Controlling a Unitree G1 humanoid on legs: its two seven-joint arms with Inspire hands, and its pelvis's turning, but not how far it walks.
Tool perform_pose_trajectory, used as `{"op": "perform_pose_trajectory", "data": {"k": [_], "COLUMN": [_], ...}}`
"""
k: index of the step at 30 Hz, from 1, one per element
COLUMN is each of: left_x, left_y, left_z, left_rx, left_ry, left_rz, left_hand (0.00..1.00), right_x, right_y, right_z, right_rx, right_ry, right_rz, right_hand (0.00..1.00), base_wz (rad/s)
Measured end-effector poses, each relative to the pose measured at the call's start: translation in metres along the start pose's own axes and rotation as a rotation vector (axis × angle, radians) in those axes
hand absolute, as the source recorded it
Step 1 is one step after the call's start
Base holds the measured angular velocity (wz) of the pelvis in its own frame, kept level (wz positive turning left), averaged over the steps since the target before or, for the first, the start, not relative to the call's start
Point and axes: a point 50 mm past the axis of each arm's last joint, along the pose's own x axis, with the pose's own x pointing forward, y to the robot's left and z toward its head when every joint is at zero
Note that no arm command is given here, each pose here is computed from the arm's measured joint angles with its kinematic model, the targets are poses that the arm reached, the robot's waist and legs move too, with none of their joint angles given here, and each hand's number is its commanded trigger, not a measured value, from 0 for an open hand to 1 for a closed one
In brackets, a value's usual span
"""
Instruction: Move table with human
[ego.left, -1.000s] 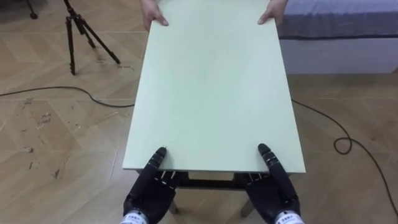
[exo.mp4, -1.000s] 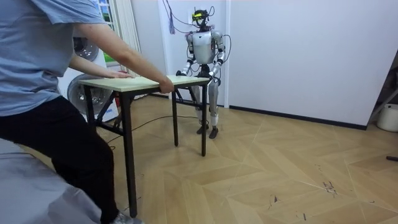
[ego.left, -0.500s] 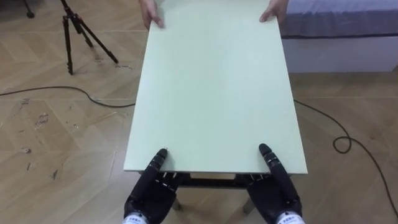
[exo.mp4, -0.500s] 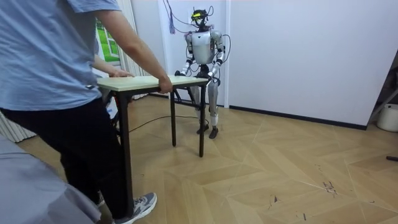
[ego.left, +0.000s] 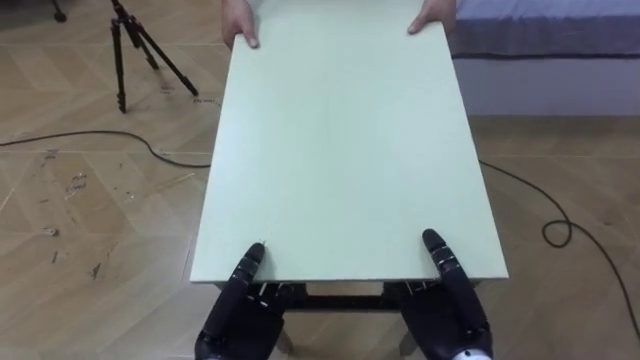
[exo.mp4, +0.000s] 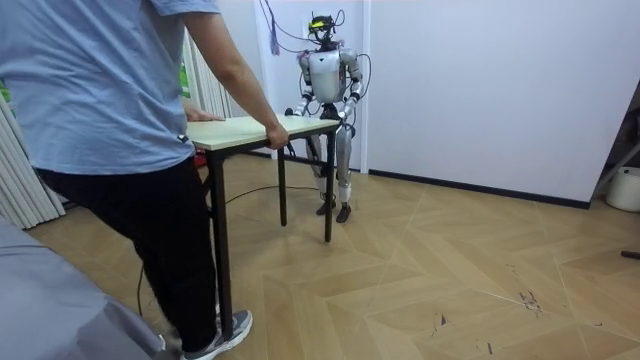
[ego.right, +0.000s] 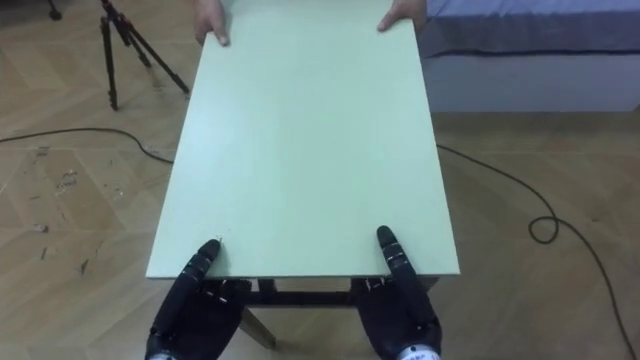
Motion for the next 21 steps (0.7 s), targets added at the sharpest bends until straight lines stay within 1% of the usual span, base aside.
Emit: {"op": "perform_pose_trajectory", "data": {"k": [7,13,18,21], "left_x": [-0.003,-0.009,-0.006,-0.003], "left_y": [-0.005,-0.005,-0.008,-0.012], "left_z": [0.000,0.001,0.001,0.000], "left_rx": [0.020,0.043,0.076,0.072], "left_ry": [-0.027,-0.031,-0.026,-0.023], "left_rz": [-0.019,-0.022,-0.038,-0.055], "left_hand": [1.00,1.00,1.00,1.00], "right_x": [-0.002,-0.010,-0.013,-0.012], "right_y": [0.003,-0.002,-0.004,-0.003], "right_z": [-0.003,-0.009,-0.009,-0.007], "right_rx": [0.009,0.049,0.082,0.093], "right_ry": [-0.012,-0.008,-0.024,-0.039], "right_rz": [0.013,0.006,0.007,0.016], "right_hand": [1.00,1.00,1.00,1.00], "base_wz": [0.00,0.01,0.21,0.06]}}
